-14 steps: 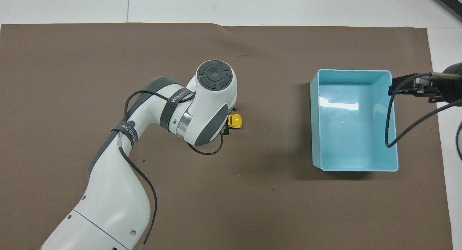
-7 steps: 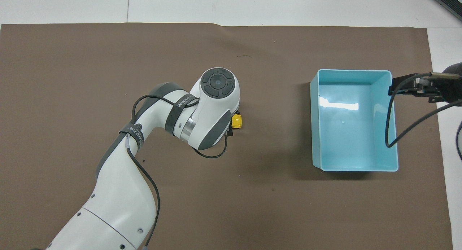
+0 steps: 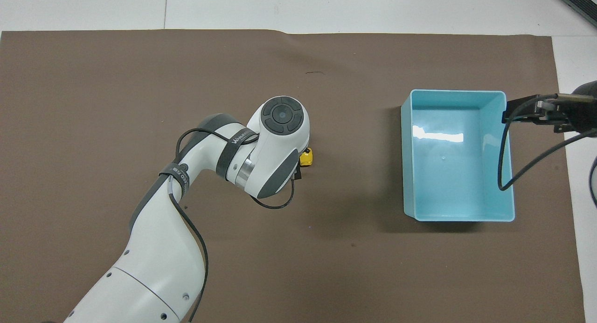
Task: Wind up and store yellow beetle car
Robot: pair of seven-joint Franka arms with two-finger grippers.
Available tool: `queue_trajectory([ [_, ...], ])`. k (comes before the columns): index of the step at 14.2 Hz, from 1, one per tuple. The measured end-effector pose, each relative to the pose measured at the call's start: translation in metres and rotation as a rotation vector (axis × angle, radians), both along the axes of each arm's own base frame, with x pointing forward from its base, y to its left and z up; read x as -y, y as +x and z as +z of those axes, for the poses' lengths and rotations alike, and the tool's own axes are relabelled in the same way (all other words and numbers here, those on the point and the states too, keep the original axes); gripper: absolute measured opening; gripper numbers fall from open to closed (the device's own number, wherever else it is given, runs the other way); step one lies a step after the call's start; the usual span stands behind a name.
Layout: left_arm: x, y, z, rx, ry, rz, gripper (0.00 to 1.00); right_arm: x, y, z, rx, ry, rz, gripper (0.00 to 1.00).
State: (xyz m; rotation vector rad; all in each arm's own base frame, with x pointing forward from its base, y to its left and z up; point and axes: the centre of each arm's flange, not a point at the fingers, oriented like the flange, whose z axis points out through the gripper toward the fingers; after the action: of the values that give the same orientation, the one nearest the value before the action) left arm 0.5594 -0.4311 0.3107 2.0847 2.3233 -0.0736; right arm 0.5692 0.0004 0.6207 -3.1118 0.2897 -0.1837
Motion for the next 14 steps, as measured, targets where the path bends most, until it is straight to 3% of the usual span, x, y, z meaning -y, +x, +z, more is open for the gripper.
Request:
queue_trajectory([
  [3,-0.0005,0.0000,-0.0003,-0.001,0.003,0.000,0.94,0.0000,0.0000,0.0000,0.000,0.000,0.000,1.00],
  [7,-0.0003,-0.0005,-0.0001,-0.003,0.004,-0.003,0.47,0.0000,0.0000,0.0000,0.000,0.000,0.000,1.00],
  [14,-0.0016,-0.0003,-0.0001,-0.004,0.008,-0.029,0.46,0.0000,0.0000,0.0000,0.000,0.000,0.000,1.00],
])
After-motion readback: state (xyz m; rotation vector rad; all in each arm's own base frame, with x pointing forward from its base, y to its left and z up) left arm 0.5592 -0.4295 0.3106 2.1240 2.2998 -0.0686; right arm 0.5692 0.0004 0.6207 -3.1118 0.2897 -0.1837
